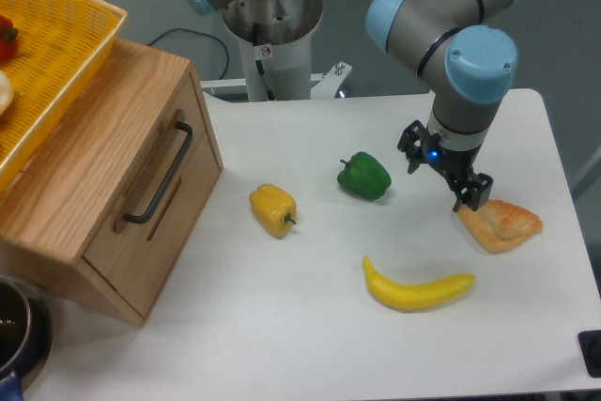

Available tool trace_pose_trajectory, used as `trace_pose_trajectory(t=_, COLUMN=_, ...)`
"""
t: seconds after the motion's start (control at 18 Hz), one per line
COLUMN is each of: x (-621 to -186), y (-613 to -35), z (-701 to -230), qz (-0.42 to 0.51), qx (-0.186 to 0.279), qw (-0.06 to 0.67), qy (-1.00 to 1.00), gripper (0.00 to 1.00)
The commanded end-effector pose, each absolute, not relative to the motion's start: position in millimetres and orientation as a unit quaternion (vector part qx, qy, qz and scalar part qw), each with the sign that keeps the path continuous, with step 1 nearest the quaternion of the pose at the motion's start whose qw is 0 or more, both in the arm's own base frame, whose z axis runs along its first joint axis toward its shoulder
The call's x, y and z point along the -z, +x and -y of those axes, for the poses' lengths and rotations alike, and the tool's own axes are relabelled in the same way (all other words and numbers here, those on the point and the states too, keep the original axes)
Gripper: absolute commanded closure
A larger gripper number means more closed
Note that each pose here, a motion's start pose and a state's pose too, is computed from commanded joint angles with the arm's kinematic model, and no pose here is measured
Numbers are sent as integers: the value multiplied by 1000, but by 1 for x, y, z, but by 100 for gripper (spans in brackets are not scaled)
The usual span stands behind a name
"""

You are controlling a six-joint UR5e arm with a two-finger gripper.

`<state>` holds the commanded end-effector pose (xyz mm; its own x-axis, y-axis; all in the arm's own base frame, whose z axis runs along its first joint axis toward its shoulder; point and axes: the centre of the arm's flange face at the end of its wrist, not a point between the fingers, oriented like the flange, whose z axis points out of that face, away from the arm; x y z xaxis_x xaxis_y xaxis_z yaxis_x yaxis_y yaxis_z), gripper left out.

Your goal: Slide open the top drawer

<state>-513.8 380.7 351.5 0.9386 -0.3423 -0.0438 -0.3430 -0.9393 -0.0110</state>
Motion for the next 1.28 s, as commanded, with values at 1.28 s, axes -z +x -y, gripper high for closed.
trace_pose_trajectory(t=1.28, x=-433, y=-381, z=-444, qz=7, qx=25, qw=65, qy=-998, gripper=0)
